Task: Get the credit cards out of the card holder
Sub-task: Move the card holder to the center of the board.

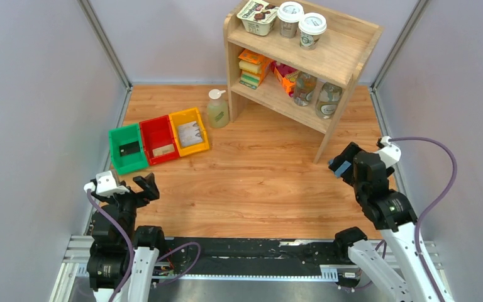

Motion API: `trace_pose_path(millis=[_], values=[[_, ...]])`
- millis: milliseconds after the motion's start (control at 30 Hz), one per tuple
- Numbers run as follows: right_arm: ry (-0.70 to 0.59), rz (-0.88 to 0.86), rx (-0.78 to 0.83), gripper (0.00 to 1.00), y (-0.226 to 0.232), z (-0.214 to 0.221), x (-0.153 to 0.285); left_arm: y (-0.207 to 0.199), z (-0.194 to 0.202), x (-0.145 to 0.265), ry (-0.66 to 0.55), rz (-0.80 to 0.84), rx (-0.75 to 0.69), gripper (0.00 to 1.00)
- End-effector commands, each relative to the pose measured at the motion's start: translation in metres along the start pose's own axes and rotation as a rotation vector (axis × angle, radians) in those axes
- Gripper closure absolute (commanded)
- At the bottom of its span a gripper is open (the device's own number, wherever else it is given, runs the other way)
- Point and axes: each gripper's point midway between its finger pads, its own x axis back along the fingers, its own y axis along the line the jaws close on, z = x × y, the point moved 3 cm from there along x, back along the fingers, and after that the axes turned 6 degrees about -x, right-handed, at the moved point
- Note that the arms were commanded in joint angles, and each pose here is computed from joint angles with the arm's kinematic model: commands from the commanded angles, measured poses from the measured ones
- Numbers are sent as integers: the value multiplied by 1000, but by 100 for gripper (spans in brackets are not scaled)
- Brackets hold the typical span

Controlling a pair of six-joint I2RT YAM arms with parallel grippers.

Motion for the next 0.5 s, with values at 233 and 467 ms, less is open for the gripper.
trace_pose_path(millis=[233, 467], values=[[277, 285, -102, 0, -18, 68, -49, -5, -5, 5, -50, 49, 19, 0], [249, 310, -159, 0, -26, 58, -93, -7, -4, 5, -46, 65, 18, 0]])
